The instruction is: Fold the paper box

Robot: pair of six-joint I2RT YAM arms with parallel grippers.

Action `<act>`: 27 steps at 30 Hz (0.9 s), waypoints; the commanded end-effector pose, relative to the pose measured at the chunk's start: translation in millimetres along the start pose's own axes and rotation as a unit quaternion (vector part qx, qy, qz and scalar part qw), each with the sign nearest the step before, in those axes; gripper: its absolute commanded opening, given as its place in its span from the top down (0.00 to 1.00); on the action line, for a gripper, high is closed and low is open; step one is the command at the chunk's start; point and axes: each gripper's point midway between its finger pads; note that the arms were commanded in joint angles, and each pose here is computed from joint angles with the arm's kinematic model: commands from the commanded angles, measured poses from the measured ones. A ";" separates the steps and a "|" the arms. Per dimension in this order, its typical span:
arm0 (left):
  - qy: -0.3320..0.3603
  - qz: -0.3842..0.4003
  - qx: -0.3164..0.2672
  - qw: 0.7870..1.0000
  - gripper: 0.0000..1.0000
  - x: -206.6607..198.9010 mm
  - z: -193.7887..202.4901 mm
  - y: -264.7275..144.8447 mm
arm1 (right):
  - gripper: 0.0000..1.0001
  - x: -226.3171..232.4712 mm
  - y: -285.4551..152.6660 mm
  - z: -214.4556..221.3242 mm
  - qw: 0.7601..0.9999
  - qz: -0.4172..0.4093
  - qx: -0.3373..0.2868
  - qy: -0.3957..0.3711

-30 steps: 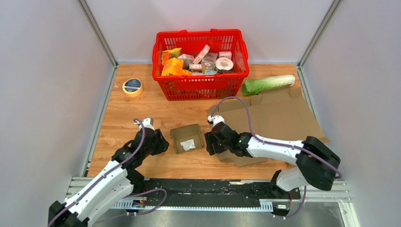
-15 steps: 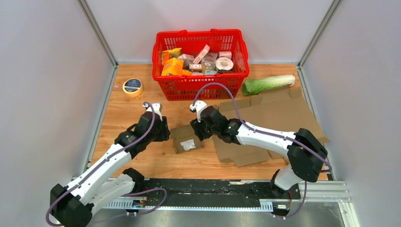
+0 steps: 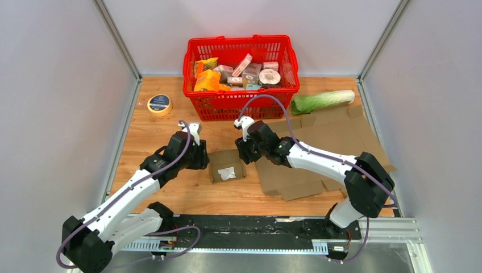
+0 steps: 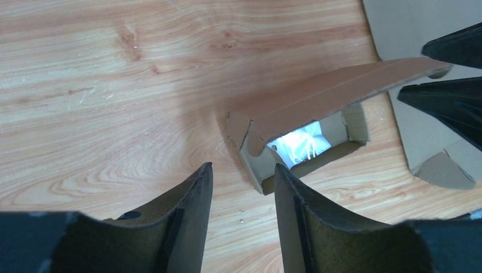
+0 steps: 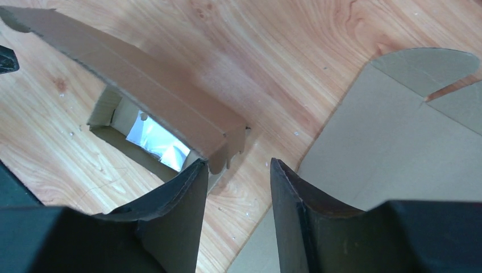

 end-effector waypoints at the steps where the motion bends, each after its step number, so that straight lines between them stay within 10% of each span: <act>1: 0.015 0.037 -0.048 0.998 0.46 -13.8 -26.6 -15.1 | 0.53 16.7 -4.6 -24.3 0.999 -0.033 -0.033 -0.009; 15: 0.062 0.008 -0.002 0.998 0.50 -16.9 -33.4 16.0 | 0.72 16.7 1.6 -29.6 0.999 -0.030 -0.041 0.002; 27: 0.060 0.000 0.020 0.998 0.80 -21.6 -27.7 26.3 | 0.92 22.5 7.3 -33.3 0.997 -0.039 -0.055 0.033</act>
Point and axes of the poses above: each gripper's point midway between its finger pads, its own y axis out along the fingers, its own x axis along the line the jaws close on, z = x × y, and after that the axes turned 9 degrees about y, right-handed
